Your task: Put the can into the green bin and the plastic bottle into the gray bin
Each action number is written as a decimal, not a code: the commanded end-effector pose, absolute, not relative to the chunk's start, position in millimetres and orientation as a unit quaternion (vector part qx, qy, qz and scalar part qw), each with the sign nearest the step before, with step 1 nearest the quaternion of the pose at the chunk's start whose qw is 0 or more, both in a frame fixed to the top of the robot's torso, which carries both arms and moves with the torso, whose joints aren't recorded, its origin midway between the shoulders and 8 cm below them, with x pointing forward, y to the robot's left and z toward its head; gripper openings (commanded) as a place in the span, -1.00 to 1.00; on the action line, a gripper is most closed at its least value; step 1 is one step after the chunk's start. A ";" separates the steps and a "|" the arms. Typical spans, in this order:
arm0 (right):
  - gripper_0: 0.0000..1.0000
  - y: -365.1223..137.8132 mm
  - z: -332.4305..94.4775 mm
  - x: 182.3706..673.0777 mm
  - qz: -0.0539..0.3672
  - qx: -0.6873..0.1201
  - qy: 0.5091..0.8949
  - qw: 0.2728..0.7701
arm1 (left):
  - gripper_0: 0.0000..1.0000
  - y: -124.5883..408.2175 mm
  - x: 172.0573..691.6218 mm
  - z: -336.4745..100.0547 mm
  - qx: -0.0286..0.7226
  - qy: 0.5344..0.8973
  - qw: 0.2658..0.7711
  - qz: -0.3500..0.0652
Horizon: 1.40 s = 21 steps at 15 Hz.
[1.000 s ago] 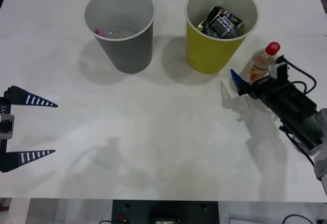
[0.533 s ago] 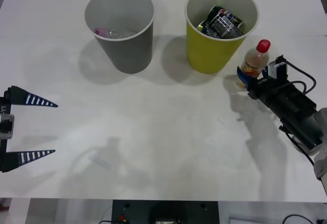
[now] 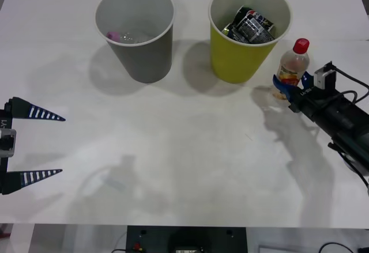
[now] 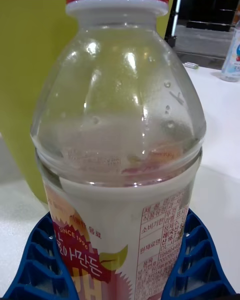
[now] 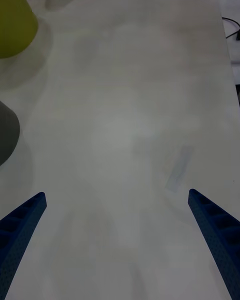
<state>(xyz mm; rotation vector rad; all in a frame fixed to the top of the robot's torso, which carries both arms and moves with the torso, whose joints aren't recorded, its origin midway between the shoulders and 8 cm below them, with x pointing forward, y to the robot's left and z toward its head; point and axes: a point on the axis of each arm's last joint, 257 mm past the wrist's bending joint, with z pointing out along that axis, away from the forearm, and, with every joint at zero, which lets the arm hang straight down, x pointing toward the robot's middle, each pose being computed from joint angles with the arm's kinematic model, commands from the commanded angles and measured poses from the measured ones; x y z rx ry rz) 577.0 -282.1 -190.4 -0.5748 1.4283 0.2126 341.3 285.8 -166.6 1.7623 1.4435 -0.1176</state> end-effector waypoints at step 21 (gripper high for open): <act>-1.00 -210.6 -76.6 442.8 0.199 -0.355 0.737 0.540 | 0.96 285.8 341.3 -166.6 0.702 0.575 0.417 -0.047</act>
